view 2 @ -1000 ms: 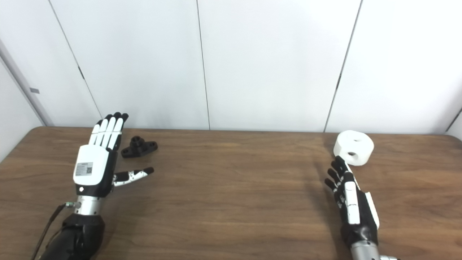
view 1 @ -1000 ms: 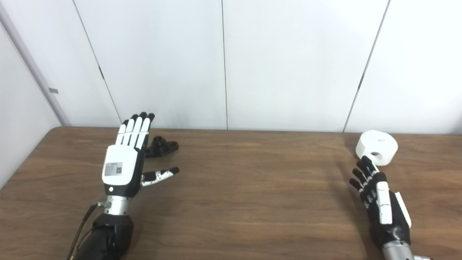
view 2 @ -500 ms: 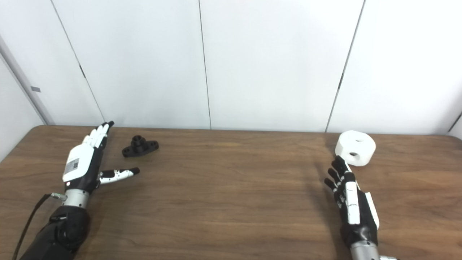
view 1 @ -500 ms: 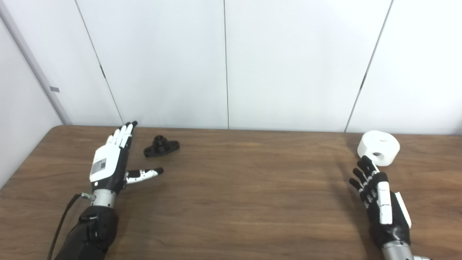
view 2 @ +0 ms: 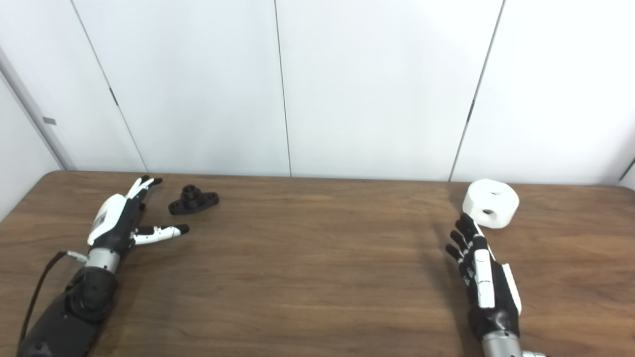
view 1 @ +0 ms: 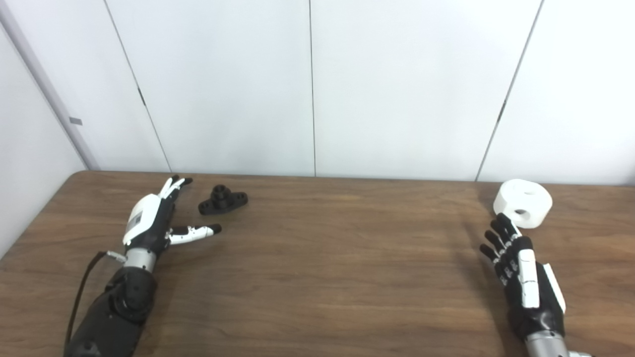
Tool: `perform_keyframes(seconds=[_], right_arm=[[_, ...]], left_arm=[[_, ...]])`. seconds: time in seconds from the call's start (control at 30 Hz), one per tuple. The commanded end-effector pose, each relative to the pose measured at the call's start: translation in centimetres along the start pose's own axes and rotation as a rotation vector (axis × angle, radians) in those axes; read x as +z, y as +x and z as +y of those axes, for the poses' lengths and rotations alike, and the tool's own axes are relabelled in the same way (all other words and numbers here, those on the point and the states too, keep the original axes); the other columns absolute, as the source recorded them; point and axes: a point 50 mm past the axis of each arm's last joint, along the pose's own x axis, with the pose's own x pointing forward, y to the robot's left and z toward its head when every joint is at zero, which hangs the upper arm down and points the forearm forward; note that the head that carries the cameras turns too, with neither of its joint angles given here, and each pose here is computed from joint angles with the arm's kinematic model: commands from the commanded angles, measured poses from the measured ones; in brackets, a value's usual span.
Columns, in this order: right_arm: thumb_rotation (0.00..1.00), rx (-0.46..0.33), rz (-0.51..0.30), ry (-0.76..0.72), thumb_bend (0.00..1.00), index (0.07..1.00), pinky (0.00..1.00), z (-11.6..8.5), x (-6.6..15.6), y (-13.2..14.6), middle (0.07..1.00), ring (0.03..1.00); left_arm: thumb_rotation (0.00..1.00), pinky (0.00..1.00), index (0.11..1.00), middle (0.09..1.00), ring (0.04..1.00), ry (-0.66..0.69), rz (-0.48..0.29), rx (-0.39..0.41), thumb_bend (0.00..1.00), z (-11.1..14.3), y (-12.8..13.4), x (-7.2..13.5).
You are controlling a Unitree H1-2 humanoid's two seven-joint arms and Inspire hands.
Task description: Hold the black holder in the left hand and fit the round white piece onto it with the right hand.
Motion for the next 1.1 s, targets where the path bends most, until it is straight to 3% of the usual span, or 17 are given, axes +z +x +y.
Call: perform_keyframes(seconds=[0.0,0.27,0.47,0.57,0.63,0.7,0.83,1.07], right_arm=[[0.98,0.013,-0.086,0.004,0.5,0.926,0.89,0.2,1.8,0.6,0.942,0.934],[0.98,0.012,-0.093,0.011,0.49,0.925,0.88,0.2,2.0,0.4,0.943,0.934],[0.98,0.019,-0.105,0.019,0.48,0.923,0.89,0.3,2.4,0.3,0.944,0.937],[0.99,0.02,-0.107,0.01,0.48,0.925,0.9,0.4,2.6,0.2,0.946,0.939],[0.99,0.019,-0.109,0.007,0.49,0.924,0.89,0.4,2.5,0.2,0.945,0.937],[0.98,0.019,-0.11,0.007,0.5,0.924,0.89,0.4,2.5,0.2,0.945,0.935],[0.98,0.02,-0.115,0.009,0.51,0.92,0.88,0.6,2.6,0.1,0.943,0.933],[1.0,0.019,-0.129,0.014,0.48,0.92,0.89,0.7,2.8,-0.2,0.943,0.935]], left_arm=[[0.38,0.79,0.916,0.99,0.94,0.008,-0.034,0.005,1.0,1.8,1.5,0.5],[0.34,0.79,0.937,0.996,0.941,-0.025,-0.045,-0.078,1.0,2.2,2.4,1.3],[0.3,0.81,0.91,0.975,0.938,-0.026,-0.085,-0.093,1.0,2.5,3.3,2.1],[0.3,0.67,0.894,0.965,0.891,-0.007,-0.088,-0.101,1.0,2.5,3.8,2.5],[0.31,0.69,0.883,0.955,0.894,0.032,-0.098,-0.1,1.0,2.6,4.1,2.7],[0.33,0.8,0.872,0.942,0.916,0.07,-0.113,-0.097,1.0,2.7,4.5,2.8],[0.35,0.92,0.854,0.931,0.946,0.115,-0.125,-0.088,1.0,2.5,5.0,3.0],[0.33,0.91,0.852,0.932,0.933,0.105,-0.137,-0.107,1.0,1.9,5.3,3.4]])
